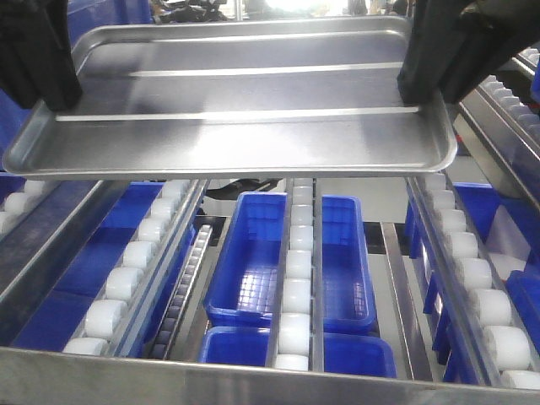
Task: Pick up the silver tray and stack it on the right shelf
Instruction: 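Lift the silver tray up off the shelf with both grippers, then hold the tray level with both grippers while the base drives over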
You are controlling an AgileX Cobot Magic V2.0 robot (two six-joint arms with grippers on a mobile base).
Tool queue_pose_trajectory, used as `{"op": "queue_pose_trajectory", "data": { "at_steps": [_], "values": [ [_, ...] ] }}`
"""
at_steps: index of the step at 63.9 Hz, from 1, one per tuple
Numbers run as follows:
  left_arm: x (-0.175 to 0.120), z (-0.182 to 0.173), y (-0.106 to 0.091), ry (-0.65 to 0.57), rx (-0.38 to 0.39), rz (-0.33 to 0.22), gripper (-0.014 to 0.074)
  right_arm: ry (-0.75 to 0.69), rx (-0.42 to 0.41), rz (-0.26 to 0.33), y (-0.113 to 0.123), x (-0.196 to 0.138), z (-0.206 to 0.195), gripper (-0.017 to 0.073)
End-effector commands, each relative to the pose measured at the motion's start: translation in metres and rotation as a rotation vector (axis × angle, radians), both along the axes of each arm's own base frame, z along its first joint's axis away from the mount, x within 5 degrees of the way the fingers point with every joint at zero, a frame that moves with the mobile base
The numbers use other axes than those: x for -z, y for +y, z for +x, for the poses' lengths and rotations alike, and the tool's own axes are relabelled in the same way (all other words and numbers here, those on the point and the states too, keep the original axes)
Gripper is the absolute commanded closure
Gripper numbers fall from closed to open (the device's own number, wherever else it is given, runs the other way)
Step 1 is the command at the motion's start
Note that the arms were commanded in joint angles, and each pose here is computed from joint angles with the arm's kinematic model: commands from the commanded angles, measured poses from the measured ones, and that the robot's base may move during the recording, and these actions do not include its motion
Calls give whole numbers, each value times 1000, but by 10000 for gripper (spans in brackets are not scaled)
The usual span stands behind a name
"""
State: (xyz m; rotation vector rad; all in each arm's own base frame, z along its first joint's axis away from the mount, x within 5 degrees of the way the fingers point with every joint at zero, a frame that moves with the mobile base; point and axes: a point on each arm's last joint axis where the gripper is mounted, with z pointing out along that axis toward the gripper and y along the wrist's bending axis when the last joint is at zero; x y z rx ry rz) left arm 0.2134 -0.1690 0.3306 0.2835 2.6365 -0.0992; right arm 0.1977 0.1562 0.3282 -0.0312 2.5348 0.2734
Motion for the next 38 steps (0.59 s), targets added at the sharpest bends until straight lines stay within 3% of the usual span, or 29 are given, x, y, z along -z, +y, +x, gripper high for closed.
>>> {"op": "queue_pose_trajectory", "data": {
  "at_steps": [1,38],
  "values": [
    [-15,-3,5,-57,25,29,687,-120,-26,3,-4,-22,3,501],
    [-15,-3,5,-57,25,29,687,-120,-25,3,-4,-22,3,501]
  ]
}}
